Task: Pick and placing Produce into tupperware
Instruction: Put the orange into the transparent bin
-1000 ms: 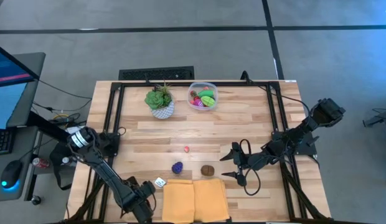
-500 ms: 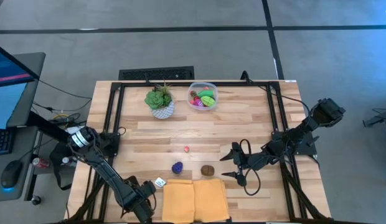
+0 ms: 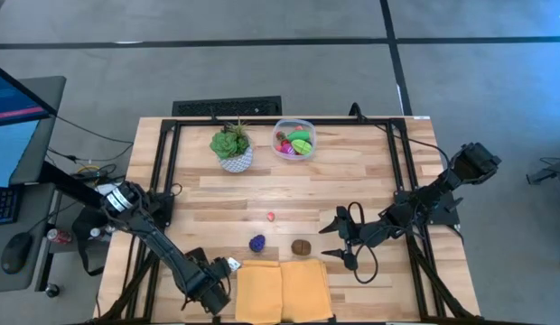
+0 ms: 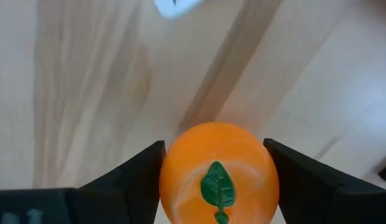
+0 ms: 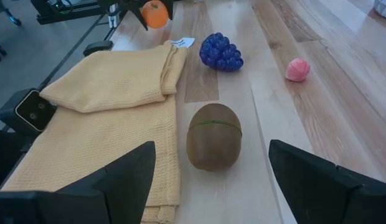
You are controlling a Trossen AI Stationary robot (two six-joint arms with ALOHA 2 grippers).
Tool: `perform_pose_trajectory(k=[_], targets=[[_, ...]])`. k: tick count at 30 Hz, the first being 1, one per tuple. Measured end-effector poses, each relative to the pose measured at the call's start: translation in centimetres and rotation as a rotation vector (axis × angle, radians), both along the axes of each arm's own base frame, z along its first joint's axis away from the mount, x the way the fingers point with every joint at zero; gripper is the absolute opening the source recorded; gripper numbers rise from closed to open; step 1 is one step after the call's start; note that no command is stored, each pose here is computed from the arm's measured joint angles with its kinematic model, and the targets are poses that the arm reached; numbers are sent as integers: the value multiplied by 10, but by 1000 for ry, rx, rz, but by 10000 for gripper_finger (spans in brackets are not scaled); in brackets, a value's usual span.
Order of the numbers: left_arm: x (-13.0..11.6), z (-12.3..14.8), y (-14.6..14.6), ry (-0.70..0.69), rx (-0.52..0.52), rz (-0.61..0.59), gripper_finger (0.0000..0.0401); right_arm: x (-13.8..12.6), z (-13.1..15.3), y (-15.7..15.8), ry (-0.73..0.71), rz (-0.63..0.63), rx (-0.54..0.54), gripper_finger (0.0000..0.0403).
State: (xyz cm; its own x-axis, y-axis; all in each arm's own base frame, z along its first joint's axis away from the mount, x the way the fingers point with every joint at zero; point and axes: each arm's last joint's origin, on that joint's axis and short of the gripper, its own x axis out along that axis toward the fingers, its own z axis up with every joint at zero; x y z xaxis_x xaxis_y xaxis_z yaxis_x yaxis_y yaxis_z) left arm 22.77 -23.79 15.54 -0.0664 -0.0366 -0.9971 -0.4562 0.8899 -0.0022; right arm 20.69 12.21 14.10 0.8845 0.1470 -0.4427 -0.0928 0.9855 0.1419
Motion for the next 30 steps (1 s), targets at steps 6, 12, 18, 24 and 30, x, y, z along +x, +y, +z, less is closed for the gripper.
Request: perform_pose_trajectory(k=[6, 12, 18, 24, 30], targets=[[12, 0, 13, -20, 11, -51, 253, 0, 0, 0, 2, 0, -1, 336], [20, 0, 24, -20, 31, -98, 246, -1, -2, -1, 18, -2, -8, 336], [27, 20, 31, -11, 148, -154, 245, -1, -3, -1, 27, -4, -8, 336], [33, 56, 33, -53, 326, -221, 251, -1, -3, -1, 27, -4, -8, 336], [41, 89, 34, -173, 494, -282, 252, -2, -3, -1, 34, -5, -12, 336]])
